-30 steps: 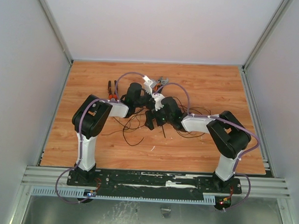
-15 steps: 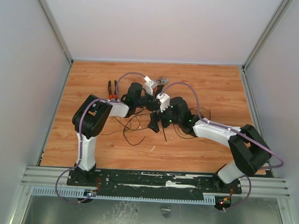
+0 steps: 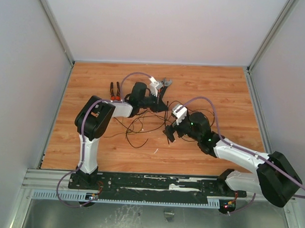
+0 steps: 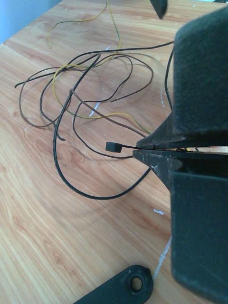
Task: Zip-tie the wires
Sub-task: Tie the cable at the center of the board.
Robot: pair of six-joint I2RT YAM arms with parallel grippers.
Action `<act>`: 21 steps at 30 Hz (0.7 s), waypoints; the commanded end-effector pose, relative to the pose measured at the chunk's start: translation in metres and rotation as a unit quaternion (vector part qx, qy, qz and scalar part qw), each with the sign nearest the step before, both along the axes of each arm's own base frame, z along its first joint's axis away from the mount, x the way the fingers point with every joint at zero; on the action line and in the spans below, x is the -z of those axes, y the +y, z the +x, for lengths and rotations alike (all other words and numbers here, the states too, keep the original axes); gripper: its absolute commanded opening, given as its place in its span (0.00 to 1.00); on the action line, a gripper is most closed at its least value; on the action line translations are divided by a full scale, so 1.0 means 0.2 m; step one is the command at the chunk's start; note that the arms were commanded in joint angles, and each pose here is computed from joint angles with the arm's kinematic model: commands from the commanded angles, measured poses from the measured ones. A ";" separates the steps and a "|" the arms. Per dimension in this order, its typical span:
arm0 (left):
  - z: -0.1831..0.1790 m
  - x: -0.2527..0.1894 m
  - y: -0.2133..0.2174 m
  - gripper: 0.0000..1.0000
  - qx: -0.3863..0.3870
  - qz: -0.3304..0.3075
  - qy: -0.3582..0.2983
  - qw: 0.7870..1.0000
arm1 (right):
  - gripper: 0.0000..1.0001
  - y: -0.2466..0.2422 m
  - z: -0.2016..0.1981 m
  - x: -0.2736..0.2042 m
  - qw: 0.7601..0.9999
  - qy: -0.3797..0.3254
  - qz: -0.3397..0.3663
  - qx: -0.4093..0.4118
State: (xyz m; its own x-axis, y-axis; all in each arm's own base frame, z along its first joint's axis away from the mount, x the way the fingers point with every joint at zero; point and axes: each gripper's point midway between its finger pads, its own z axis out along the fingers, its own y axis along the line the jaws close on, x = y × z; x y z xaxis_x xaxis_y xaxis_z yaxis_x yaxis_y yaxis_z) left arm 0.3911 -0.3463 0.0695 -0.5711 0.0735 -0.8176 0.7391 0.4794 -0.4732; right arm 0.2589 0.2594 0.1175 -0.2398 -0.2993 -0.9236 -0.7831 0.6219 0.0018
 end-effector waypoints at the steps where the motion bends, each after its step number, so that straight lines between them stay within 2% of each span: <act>1: -0.02 -0.02 -0.05 0.00 0.030 -0.001 -0.005 1.000 | 0.99 -0.05 0.12 -0.19 0.988 -0.151 -0.015 0.008; 16: -0.04 -0.01 -0.07 0.00 0.062 -0.002 0.007 0.998 | 0.99 -0.11 0.08 0.18 0.962 -0.187 -0.190 -0.053; 21: -0.06 0.03 -0.08 0.00 0.082 0.010 0.021 0.996 | 0.99 -0.14 0.12 0.19 0.950 -0.224 -0.214 -0.041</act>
State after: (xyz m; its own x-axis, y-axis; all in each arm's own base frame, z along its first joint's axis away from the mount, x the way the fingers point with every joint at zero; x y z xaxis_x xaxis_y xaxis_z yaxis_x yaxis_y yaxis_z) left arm 0.3848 -0.3545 0.0665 -0.5892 0.1399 -0.7958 0.7651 0.4131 -0.4939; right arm 0.2700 0.2360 0.0675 0.0991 -0.6454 -0.7574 -0.7700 0.4324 -0.4692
